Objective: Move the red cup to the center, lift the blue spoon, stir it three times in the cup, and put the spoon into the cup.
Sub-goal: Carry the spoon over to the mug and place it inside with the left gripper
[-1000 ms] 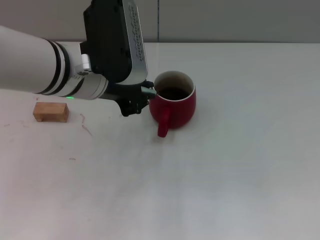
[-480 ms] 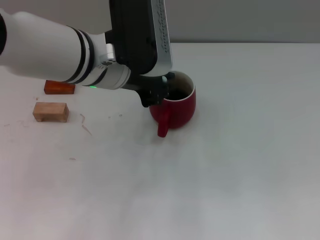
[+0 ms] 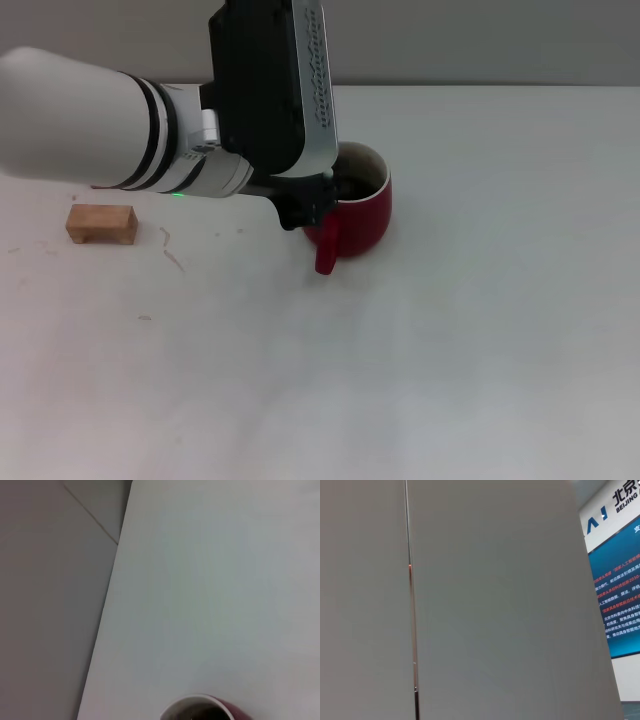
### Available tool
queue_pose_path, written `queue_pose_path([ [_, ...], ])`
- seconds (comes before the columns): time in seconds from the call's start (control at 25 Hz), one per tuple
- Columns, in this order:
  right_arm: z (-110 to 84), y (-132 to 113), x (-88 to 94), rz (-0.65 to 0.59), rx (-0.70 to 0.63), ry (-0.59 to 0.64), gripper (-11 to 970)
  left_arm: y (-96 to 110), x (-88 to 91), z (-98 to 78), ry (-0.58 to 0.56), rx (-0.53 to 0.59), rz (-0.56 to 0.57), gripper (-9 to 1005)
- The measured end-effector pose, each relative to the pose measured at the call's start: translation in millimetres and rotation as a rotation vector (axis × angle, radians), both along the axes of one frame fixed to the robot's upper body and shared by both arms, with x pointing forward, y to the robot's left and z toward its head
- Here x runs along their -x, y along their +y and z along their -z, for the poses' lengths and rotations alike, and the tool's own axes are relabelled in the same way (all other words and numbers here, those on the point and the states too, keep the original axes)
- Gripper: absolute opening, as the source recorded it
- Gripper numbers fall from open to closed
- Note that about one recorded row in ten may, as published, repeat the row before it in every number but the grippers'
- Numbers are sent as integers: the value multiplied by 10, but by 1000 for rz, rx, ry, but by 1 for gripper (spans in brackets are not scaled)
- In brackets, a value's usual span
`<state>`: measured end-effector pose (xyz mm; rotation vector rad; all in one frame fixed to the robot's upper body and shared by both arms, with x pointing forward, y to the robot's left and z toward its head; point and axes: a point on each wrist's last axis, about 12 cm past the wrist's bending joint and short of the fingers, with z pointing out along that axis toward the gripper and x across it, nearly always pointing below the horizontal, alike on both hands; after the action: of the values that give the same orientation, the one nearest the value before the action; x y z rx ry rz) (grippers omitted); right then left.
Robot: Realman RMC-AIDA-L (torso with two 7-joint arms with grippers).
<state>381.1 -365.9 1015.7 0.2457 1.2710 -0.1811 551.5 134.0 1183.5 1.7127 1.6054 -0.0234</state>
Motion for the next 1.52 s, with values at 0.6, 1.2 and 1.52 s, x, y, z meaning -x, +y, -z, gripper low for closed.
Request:
queue_pose_path([
  [0.6,3,-3,10,2,0,2,763,-54,-64,-16,-5,38,-26,167],
  [1.2,0,-1,1,1,0,0,763,105,-305,-354,-372,377,-240,466],
  [1.52,-10,-8,-7,4,1,-6,763,679,-233,-567,-930,913,-642,467],
])
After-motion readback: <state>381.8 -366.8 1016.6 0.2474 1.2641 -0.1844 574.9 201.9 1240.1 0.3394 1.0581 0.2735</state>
